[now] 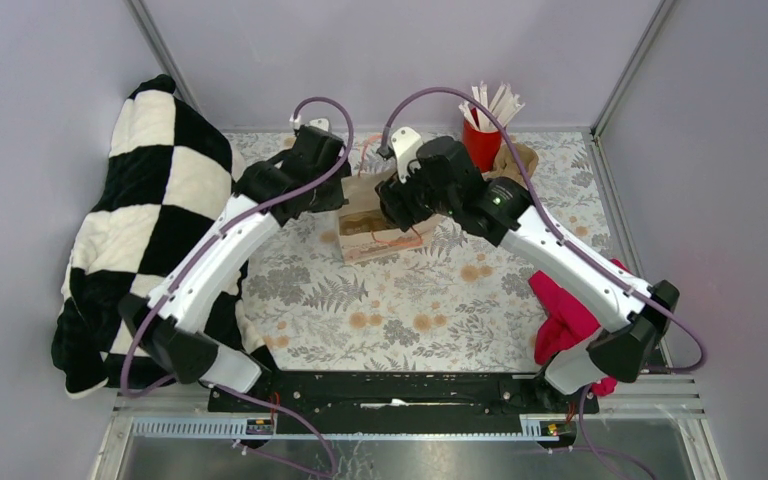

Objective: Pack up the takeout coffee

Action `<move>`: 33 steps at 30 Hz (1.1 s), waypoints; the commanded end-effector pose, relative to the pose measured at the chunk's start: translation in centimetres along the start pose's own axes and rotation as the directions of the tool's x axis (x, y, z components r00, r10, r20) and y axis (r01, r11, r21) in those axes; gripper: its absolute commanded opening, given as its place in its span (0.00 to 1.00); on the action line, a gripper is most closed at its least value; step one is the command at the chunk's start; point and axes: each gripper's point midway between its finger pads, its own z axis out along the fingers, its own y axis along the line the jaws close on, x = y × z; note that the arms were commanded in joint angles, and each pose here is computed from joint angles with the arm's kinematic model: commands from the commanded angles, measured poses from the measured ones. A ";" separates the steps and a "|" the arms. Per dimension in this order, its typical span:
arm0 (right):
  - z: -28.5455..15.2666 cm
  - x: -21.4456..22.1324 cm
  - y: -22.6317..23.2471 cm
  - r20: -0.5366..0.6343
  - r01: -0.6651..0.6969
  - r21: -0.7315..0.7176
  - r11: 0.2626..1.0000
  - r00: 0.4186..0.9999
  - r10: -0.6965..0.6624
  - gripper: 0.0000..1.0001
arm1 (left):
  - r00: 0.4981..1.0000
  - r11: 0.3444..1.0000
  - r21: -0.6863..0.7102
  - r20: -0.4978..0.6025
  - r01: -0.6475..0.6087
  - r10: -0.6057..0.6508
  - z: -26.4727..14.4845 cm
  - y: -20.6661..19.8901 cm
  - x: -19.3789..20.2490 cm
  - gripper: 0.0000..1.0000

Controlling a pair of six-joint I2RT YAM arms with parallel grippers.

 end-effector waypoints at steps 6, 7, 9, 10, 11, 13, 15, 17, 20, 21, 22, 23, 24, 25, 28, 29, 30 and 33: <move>-3.9 0.9 2.9 0.165 0.353 -0.215 0.911 0.932 -0.323 0.00 | 0.978 0.969 0.226 0.203 -0.100 0.054 -4.4 -1.8 0.6 0.00; -4.1 1.5 3.6 0.180 0.379 -0.252 0.890 0.922 -0.342 0.00 | 0.976 0.964 0.239 0.207 -0.114 0.064 -4.4 -1.8 1.1 0.00; -4.4 2.2 4.6 0.214 0.432 -0.295 0.852 0.899 -0.382 0.00 | 0.971 0.955 0.262 0.223 -0.141 0.082 -4.6 -2.1 1.9 0.00; -4.5 2.7 4.9 0.226 0.462 -0.312 0.830 0.885 -0.407 0.00 | 0.969 0.950 0.269 0.227 -0.160 0.099 -4.6 -2.1 2.4 0.00; -4.6 3.0 5.2 0.238 0.492 -0.319 0.810 0.869 -0.434 0.00 | 0.966 0.945 0.273 0.229 -0.180 0.118 -4.6 -2.3 3.1 0.00; -4.6 3.7 5.8 0.251 0.545 -0.324 0.773 0.838 -0.485 0.00 | 0.961 0.939 0.267 0.229 -0.216 0.156 -4.6 -2.3 4.3 0.00; -4.3 4.2 5.9 0.249 0.578 -0.318 0.752 0.816 -0.522 0.00 | 0.950 0.933 0.253 0.245 -0.256 0.194 -4.9 -2.4 5.1 0.00; -3.9 4.6 6.0 0.247 0.610 -0.313 0.728 0.792 -0.558 0.00 | 0.938 0.924 0.247 0.261 -0.292 0.226 -5.2 -2.6 5.7 0.00; -3.2 5.1 6.4 0.245 0.677 -0.306 0.669 0.735 -0.632 0.00 | 0.935 0.918 0.257 0.270 -0.302 0.232 -5.2 -2.9 6.2 0.00; -2.8 5.3 6.4 0.241 0.695 -0.302 0.653 0.718 -0.653 0.00 | 0.936 0.918 0.264 0.273 -0.295 0.223 -5.2 -3.0 6.4 0.00; -2.5 5.4 6.4 0.238 0.712 -0.296 0.637 0.701 -0.673 0.00 | 0.938 0.918 0.273 0.275 -0.287 0.212 -5.2 -2.8 6.8 0.00; -2.2 5.6 6.4 0.230 0.727 -0.291 0.622 0.684 -0.692 0.00 | 0.939 0.917 0.283 0.277 -0.281 0.203 -5.1 -2.8 7.1 0.00; -1.8 6.0 6.2 0.222 0.744 -0.281 0.606 0.665 -0.713 0.00 | 0.940 0.915 0.292 0.279 -0.279 0.197 -5.1 -2.8 7.4 0.00; -1.5 6.2 6.0 0.219 0.762 -0.266 0.590 0.644 -0.733 0.00 | 0.941 0.917 0.292 0.281 -0.273 0.190 -5.0 -2.6 7.7 0.00; -0.6 6.4 5.5 0.211 0.805 -0.232 0.546 0.589 -0.780 0.00 | 0.942 0.919 0.292 0.280 -0.265 0.183 -4.8 -2.0 8.7 0.00; 0.0 6.7 5.3 0.189 0.808 -0.239 0.538 0.582 -0.791 0.00 | 0.942 0.916 0.297 0.279 -0.269 0.186 -4.7 -1.9 9.2 0.00; 0.4 6.7 5.0 0.167 0.810 -0.232 0.538 0.578 -0.799 0.00 | 0.944 0.916 0.299 0.271 -0.267 0.187 -4.4 -1.7 9.8 0.00; 1.6 6.4 4.7 0.150 0.812 -0.190 0.552 0.580 -0.801 0.00 | 0.954 0.918 0.312 0.246 -0.247 0.173 -4.0 -1.4 10.9 0.00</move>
